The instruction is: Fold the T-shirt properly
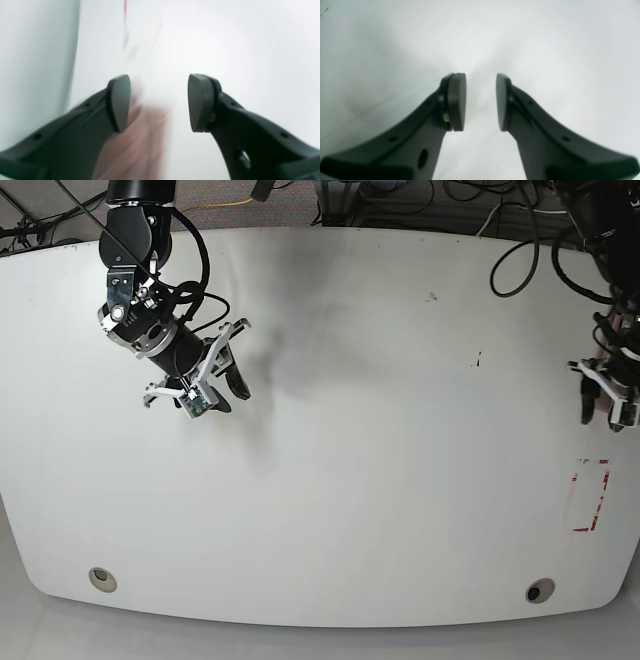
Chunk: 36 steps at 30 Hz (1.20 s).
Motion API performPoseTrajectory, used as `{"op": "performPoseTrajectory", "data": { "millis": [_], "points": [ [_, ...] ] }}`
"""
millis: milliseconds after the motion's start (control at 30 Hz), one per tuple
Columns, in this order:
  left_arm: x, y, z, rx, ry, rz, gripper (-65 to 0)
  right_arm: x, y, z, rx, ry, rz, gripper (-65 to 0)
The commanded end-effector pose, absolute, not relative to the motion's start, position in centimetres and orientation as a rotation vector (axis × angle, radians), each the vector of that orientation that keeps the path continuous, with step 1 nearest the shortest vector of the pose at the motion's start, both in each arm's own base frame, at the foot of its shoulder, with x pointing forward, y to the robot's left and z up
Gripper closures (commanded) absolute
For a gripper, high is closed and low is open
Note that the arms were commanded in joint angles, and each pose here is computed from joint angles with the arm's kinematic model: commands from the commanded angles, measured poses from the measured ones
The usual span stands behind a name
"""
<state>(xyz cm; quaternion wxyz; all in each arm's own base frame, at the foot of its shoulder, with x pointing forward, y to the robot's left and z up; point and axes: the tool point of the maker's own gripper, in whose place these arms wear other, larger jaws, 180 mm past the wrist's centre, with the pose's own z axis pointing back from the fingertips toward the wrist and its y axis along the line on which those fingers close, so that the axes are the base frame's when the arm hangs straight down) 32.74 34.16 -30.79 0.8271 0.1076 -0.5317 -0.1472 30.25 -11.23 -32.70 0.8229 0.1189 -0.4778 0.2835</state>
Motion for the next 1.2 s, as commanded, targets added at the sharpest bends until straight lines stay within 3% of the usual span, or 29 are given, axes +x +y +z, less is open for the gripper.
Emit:
{"op": "performPoseTrajectory", "data": {
  "millis": [0, 167, 467, 767, 933, 1167],
  "points": [
    [33.3, 31.9, -28.6, 0.215, -1.270, -0.322, -33.7, 30.3, -12.7, -31.6, 0.244, -1.107, 0.568, -19.2],
    [32.5, 27.1, -29.1, 0.162, -1.395, -0.267, -33.7, 29.4, -15.5, -31.7, 0.244, -1.227, 0.464, -19.2],
    [25.1, 21.6, -30.7, 0.080, -1.359, -0.204, -33.7, 22.6, -19.0, -34.4, 0.232, -1.188, 0.333, -19.0],
    [15.1, 19.4, -34.1, 0.030, -1.138, -0.134, -33.7, 14.9, -19.5, -35.6, 0.337, -1.089, 0.140, -18.9],
    [10.0, 18.9, -36.1, 0.007, -0.994, -0.124, -28.1, 10.1, -19.7, -36.8, 0.358, -0.980, 0.068, -18.9],
    [2.9, 16.2, -38.5, -0.087, -0.791, -0.123, -27.4, 2.6, -18.6, -37.9, 0.364, -0.859, -0.085, -18.7]
  ]
}}
